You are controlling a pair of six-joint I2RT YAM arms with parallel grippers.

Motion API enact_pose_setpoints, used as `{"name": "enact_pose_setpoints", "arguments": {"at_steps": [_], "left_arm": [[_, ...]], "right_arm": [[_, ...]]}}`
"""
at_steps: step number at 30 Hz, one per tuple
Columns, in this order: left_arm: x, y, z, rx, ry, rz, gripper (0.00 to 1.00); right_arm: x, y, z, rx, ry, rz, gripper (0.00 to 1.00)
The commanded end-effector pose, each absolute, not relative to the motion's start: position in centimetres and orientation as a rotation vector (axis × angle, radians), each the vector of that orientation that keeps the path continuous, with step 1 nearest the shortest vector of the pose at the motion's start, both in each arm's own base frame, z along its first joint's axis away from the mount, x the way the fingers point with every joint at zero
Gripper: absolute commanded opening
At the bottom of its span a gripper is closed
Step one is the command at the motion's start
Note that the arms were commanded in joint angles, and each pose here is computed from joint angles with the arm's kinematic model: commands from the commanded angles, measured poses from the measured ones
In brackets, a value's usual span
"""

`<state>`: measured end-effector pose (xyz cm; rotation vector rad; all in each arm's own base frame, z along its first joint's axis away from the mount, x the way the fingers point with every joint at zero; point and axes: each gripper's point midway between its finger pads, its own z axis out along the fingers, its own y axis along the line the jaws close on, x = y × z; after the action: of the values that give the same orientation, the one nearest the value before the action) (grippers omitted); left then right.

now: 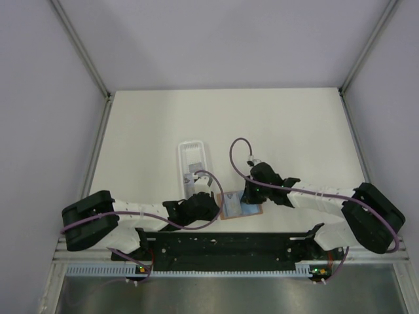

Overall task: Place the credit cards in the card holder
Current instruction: Insert the credit card into the card holder, then pick up the credit card from the storage box.

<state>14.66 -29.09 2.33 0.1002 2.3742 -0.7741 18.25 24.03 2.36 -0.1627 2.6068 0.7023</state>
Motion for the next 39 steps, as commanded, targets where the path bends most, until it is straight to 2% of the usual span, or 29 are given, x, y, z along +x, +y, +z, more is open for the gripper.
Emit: {"name": "enact_pose_setpoints", "arguments": {"at_steps": [1, 8, 15, 22, 27, 32, 33, 37, 39], "left_arm": [[14.8, -28.8, 2.1, 0.102, 2.361, -0.772, 0.0], [14.8, -28.6, 2.2, 0.099, 2.356, -0.771, 0.0], [14.7, -28.7, 2.2, 0.104, 2.359, -0.771, 0.0], [14.7, -28.4, 2.4, 0.102, 2.352, -0.771, 0.0], [15.2, -28.6, 4.9, 0.106, 2.309, -0.786, 0.0], [16.3, -28.1, 9.8, 0.088, 2.208, -0.794, 0.0], [16.7, -27.7, 11.4, 0.06, 2.163, -0.807, 0.02], [18.1, -24.0, 13.6, -0.059, 2.097, -0.728, 0.32], [18.9, -21.7, 14.0, -0.129, 2.082, -0.674, 0.43]], "right_arm": [[18.4, 25.4, 2.7, -0.24, 2.595, 0.674, 0.0], [17.8, 26.3, 1.9, -0.285, 2.625, 0.639, 0.0], [17.1, 27.9, 2.4, -0.318, 2.611, 0.732, 0.0], [18.3, 25.7, 4.7, -0.285, 2.533, 0.61, 0.01], [19.8, 23.8, 8.9, -0.231, 2.396, 0.54, 0.28], [20.4, 23.9, 12.2, -0.235, 2.304, 0.584, 0.41], [20.5, 24.2, 12.8, -0.246, 2.29, 0.596, 0.42], [21.3, 26.2, 15.2, -0.327, 2.249, 0.643, 0.45], [21.8, 27.4, 16.0, -0.367, 2.245, 0.664, 0.46]]}}
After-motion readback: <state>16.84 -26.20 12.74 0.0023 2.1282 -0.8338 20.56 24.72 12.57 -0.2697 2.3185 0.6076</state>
